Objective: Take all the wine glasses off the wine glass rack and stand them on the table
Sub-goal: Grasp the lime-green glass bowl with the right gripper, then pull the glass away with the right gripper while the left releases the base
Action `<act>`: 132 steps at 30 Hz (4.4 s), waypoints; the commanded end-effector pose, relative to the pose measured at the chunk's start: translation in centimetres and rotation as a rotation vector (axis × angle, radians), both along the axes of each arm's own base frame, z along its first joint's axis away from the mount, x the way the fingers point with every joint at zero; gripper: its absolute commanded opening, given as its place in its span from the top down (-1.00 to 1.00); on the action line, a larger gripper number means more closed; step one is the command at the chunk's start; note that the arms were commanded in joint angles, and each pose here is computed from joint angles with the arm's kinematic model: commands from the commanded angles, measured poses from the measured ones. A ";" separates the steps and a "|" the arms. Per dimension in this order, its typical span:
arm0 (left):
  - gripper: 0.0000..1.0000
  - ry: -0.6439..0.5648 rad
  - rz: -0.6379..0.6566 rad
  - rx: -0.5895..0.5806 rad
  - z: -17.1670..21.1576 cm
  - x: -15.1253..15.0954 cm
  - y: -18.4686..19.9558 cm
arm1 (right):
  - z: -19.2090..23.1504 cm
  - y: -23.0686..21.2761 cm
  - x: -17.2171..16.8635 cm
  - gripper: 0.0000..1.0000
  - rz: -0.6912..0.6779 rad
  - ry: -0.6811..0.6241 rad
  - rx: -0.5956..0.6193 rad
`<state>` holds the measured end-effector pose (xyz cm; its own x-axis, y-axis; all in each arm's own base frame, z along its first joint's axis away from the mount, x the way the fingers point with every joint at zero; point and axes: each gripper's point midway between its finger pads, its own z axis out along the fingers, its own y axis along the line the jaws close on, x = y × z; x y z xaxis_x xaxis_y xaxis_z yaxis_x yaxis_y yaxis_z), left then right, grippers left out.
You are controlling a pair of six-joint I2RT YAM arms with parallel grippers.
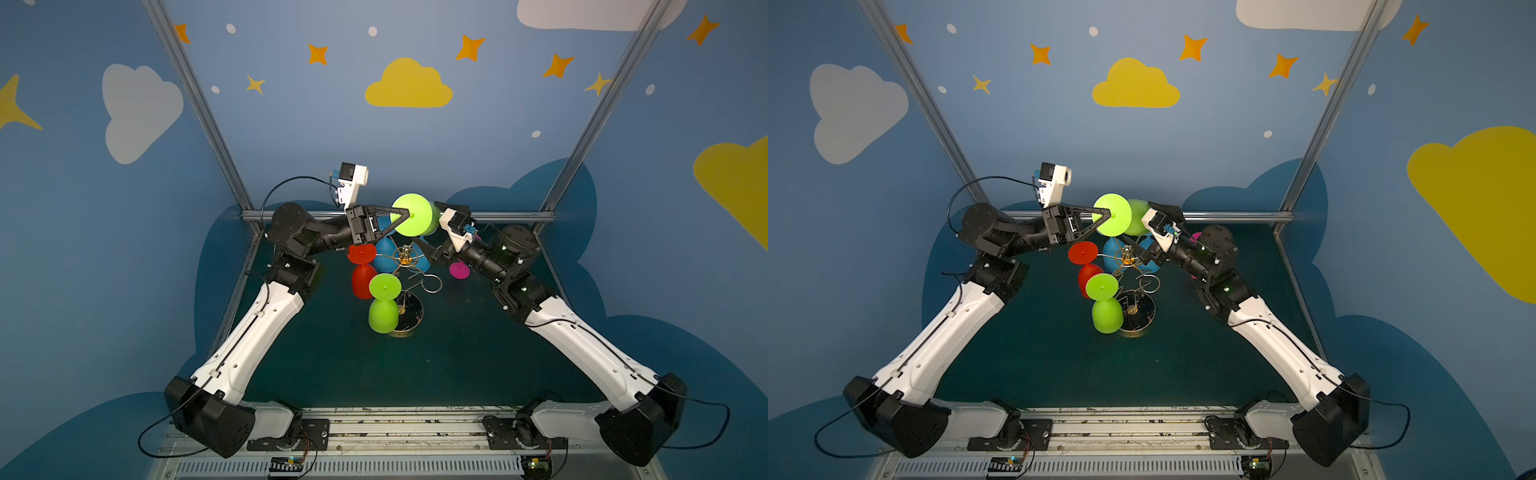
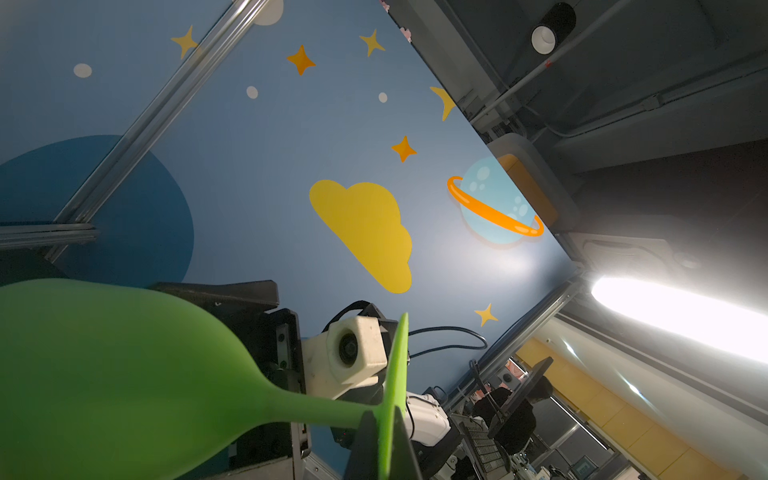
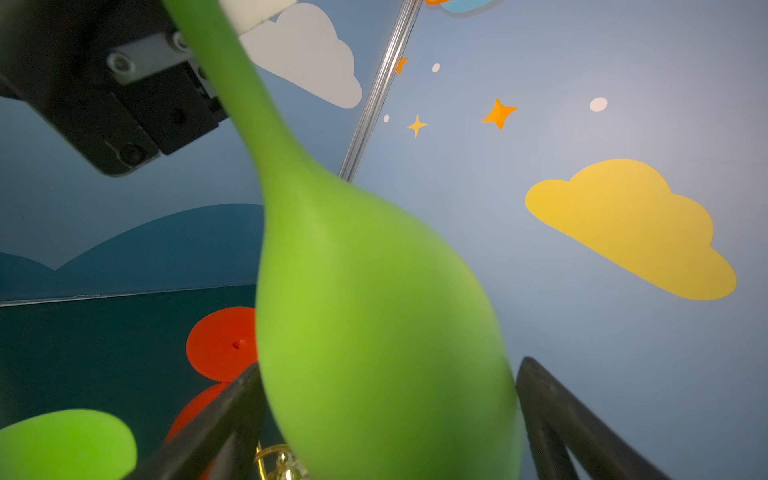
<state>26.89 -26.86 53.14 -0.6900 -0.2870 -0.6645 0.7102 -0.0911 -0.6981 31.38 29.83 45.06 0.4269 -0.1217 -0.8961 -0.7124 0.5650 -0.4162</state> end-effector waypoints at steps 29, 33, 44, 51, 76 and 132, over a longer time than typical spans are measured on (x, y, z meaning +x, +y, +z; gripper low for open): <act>0.30 -0.020 0.012 -0.014 0.0 0.2 0.1 | 1.2 -0.4 -0.1 -0.16 -0.022 0.075 0.029; -0.39 -0.031 0.057 0.008 -0.6 0.9 0.3 | 0.8 -1.7 -0.8 0.01 -0.054 0.164 0.037; -0.52 -0.201 0.325 0.120 -3.1 4.0 1.7 | -1.6 -6.6 -4.3 0.26 -0.184 0.360 -0.068; -0.51 -0.473 0.448 0.148 -2.5 4.7 1.8 | -4.0 -9.4 -6.2 0.32 -0.275 0.506 -0.161; -0.30 -1.132 0.527 0.319 -4.2 2.3 -2.1 | -6.3 -7.7 -7.1 0.62 -0.243 0.725 -0.254; 0.94 -0.628 0.707 0.236 -5.0 5.3 1.4 | 1.7 -12.1 -10.9 -0.57 -0.096 0.635 0.246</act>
